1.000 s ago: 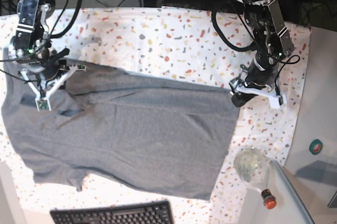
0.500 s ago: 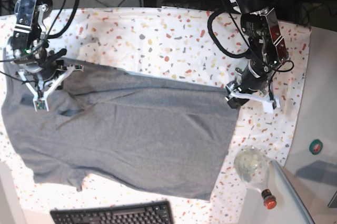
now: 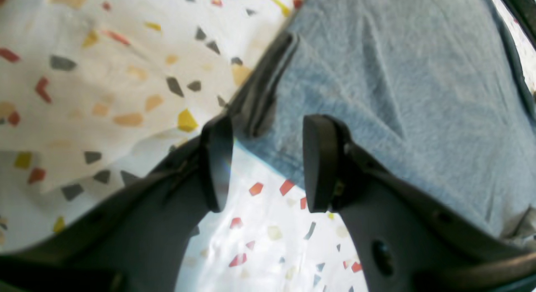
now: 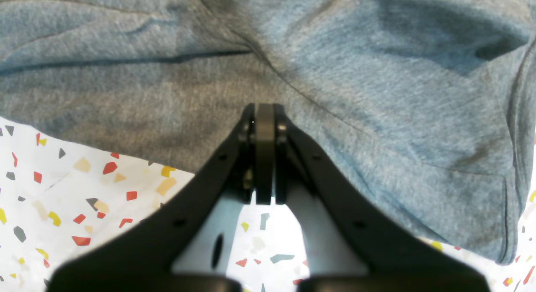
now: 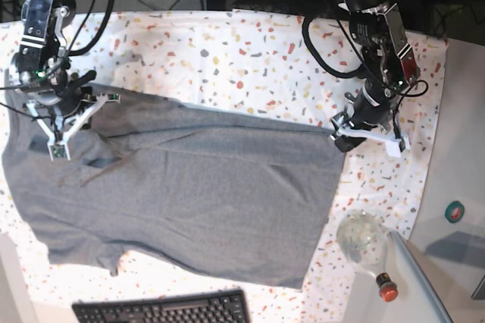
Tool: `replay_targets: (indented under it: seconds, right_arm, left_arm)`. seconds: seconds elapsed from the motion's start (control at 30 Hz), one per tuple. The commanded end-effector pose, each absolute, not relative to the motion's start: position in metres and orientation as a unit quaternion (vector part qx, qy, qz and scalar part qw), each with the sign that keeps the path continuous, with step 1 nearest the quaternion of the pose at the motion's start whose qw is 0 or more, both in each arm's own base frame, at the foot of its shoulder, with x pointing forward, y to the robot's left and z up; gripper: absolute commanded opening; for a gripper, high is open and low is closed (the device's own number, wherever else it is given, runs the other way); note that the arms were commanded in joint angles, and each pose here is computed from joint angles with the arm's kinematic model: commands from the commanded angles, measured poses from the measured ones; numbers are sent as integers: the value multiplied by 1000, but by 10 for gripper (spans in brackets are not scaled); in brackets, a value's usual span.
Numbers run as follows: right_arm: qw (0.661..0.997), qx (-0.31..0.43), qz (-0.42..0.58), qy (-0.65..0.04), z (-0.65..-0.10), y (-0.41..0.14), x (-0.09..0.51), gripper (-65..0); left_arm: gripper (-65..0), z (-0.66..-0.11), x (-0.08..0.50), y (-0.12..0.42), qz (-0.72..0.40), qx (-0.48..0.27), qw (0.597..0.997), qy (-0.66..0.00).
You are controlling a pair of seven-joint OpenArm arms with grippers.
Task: Layout the t-shirt on the table in an organized manner, then fold the t-shirt properly
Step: 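Grasp the collar-side edge of the grey shirt with both grippers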
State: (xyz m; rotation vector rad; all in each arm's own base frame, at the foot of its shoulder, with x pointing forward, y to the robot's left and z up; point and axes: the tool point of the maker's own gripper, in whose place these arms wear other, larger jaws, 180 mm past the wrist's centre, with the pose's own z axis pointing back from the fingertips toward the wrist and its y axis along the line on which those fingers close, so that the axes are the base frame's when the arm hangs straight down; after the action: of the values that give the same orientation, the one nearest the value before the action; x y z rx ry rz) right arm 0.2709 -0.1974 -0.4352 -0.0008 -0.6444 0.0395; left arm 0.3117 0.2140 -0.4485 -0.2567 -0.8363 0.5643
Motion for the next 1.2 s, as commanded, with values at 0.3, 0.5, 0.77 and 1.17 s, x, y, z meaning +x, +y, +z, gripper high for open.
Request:
replay_targets:
  seconds: [0.3, 0.5, 0.77, 1.17]
  right_arm:
    - [941, -4, 20, -338, -425, -201, 280, -650]
    - [941, -4, 21, -337, -425, -202, 280, -650]
    - [941, -4, 21, -337, -425, -202, 279, -650]
    - [941, -4, 21, -337, -425, -202, 279, -650]
  left_arm:
    - [-390, -440, 330, 210, 270, -138, 858, -415]
    - [-390, -444, 330, 209, 272, -139, 859, -410]
    - [-390, -446, 326, 211, 273, -137, 861, -408]
    - [-390, -444, 333, 208, 273, -142, 859, -410]
